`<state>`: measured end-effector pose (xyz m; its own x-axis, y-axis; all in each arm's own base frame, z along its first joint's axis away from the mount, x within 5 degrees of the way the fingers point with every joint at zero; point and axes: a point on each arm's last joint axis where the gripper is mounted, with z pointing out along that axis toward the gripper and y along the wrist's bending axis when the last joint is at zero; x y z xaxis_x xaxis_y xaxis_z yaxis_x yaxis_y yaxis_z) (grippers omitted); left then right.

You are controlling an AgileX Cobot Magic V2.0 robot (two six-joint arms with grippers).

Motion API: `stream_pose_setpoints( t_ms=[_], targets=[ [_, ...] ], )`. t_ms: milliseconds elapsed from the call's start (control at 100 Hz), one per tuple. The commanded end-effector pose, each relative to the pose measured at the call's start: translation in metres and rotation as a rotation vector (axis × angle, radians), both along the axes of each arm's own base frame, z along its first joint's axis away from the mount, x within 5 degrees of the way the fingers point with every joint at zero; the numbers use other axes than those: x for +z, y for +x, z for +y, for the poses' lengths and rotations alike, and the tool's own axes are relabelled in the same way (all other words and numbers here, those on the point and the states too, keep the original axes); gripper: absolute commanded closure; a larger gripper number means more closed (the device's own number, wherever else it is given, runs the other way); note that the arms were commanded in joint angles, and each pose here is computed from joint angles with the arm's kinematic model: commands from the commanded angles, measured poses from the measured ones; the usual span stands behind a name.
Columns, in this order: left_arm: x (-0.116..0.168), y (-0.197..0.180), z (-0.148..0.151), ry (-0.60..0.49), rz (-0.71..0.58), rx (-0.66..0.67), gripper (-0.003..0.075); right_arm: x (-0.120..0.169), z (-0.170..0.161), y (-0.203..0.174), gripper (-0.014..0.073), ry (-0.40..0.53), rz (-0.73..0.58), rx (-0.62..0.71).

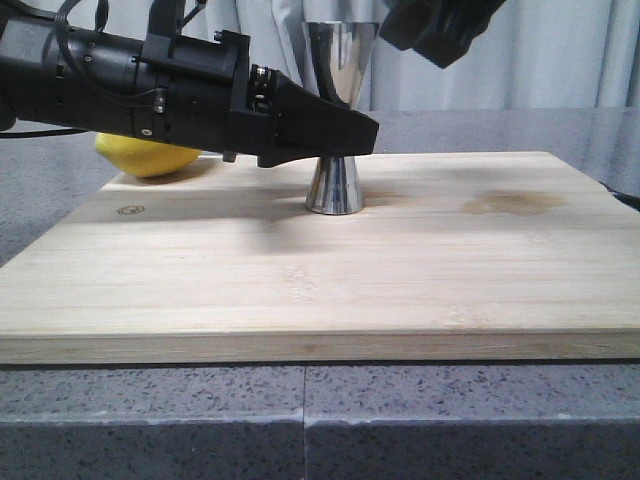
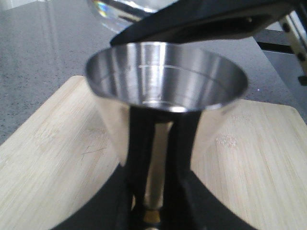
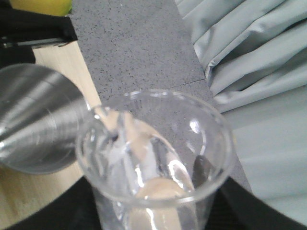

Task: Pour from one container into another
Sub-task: 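Tilt the beaker with the right gripper, pouring liquid into the jigger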

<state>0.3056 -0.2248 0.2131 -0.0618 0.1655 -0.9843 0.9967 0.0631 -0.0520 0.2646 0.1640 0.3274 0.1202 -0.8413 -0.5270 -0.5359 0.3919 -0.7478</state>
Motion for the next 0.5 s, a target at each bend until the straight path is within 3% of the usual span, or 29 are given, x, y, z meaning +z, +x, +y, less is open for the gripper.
stream_pose_setpoints(
  t_ms=[0, 490],
  targets=[
    [0.0341, -0.0050, -0.0026, -0.111, -0.051, -0.015, 0.0733, 0.0236, 0.0011, -0.0027, 0.0318, 0.016, -0.099, 0.043],
    [0.0341, -0.0050, -0.0026, -0.111, -0.051, -0.015, 0.0733, 0.0249, 0.0021, -0.0022, 0.0318, -0.043, -0.148, 0.074]
  ],
)
